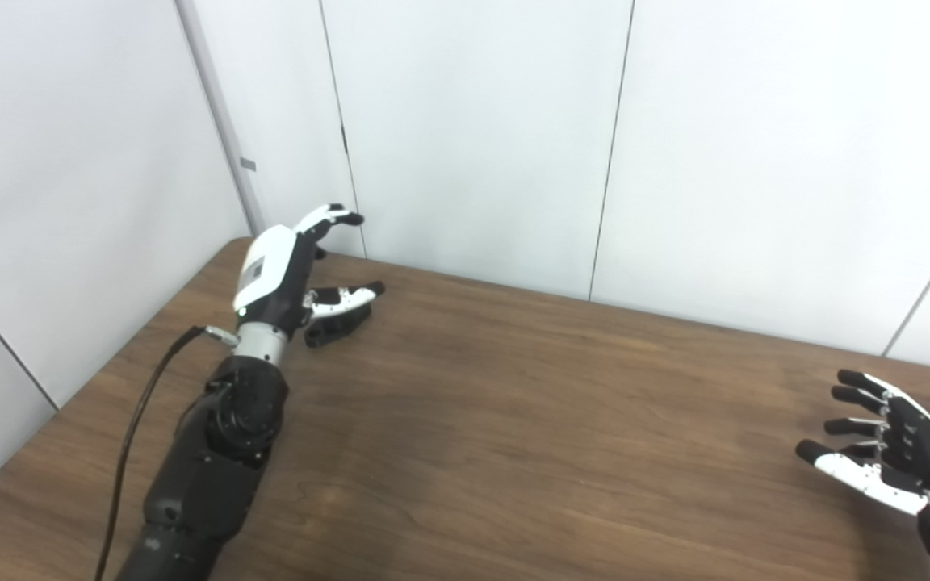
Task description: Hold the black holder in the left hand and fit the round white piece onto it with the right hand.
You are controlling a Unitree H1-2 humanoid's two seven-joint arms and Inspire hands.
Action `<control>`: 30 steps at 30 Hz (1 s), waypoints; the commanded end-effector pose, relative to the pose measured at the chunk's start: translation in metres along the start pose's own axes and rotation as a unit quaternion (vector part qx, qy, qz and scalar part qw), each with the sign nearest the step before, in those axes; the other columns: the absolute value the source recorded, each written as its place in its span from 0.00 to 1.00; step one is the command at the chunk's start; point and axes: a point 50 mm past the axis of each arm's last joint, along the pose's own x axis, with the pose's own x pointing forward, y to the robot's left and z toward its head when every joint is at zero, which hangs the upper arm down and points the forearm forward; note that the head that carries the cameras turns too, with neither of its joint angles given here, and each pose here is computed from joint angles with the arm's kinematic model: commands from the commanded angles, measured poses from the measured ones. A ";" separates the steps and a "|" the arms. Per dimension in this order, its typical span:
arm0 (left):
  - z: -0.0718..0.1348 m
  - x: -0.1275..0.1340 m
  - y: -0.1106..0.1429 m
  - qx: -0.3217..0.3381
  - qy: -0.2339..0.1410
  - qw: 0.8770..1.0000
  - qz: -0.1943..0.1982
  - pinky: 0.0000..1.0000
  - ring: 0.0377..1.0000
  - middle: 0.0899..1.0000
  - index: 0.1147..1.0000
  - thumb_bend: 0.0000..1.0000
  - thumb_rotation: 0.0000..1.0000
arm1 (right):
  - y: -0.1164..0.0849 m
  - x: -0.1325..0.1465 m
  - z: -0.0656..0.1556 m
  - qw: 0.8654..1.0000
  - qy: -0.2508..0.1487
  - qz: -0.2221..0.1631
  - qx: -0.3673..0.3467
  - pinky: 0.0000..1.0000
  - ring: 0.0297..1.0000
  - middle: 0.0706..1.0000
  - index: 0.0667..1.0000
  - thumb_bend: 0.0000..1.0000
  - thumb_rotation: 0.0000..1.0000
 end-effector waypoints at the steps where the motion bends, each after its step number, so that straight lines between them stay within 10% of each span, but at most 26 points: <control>1: -0.001 0.015 0.022 0.034 -0.007 0.999 0.035 0.78 0.95 0.96 0.80 0.81 0.22 | -0.012 0.010 0.023 0.999 -0.046 -0.014 -0.004 0.49 0.63 0.76 0.78 0.64 0.27; 13: -0.032 0.019 0.032 0.119 0.091 0.988 0.030 0.99 1.00 1.00 0.84 0.91 0.42 | -0.014 0.012 0.025 0.999 -0.052 -0.013 -0.007 0.46 0.61 0.75 0.77 0.65 0.28; 30: -0.053 0.020 0.014 0.165 0.152 0.974 -0.029 1.00 1.00 1.00 0.82 1.00 0.58 | -0.016 0.009 0.024 0.999 -0.049 -0.013 -0.013 0.45 0.62 0.79 0.77 0.66 0.31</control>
